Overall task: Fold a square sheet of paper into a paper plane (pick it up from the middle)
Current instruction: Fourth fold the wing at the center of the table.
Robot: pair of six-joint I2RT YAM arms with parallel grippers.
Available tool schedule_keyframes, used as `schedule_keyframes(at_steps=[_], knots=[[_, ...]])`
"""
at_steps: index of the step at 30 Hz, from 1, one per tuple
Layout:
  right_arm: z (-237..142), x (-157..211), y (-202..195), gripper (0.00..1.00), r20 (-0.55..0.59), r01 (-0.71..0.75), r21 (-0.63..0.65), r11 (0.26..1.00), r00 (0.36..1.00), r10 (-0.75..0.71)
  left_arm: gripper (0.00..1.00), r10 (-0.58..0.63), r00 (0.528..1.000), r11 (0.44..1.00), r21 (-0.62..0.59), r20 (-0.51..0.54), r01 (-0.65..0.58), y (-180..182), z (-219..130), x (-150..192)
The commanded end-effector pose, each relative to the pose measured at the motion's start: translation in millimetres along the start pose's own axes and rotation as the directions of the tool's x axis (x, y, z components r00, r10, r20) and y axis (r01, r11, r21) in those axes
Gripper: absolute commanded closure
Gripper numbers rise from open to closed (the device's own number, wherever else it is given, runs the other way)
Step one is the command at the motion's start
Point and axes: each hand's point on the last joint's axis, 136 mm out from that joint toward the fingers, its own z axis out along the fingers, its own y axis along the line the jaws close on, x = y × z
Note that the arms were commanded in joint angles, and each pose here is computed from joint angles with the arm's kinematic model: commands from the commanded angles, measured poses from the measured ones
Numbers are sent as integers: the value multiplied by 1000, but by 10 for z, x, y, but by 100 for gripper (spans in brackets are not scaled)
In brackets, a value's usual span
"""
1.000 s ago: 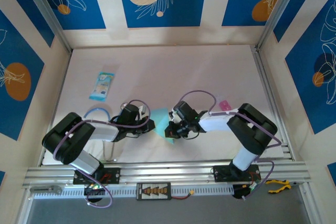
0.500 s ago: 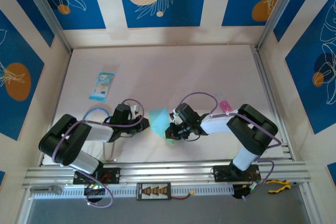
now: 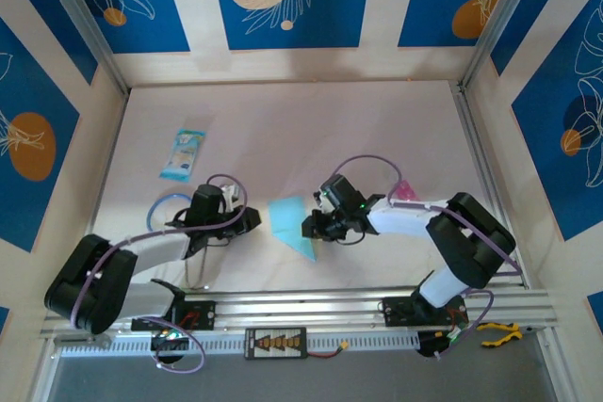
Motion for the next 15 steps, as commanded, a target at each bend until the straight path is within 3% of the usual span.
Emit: schedule_keyframes(at_steps=[1,11,15], knots=[[-30,-105,-86,71,4,6,57,998,1000,-6,74,-6,1000,1000,-19,-23,6,9,-56,23],[150,-150,-77,70,-52,10,55,998,999,-7,70,-14,999,1000,-24,-33,14,12,-84,59],[173,-141,-65,75,-57,12,49,999,998,-10,70,-15,999,1000,-21,-43,14,14,-73,74]])
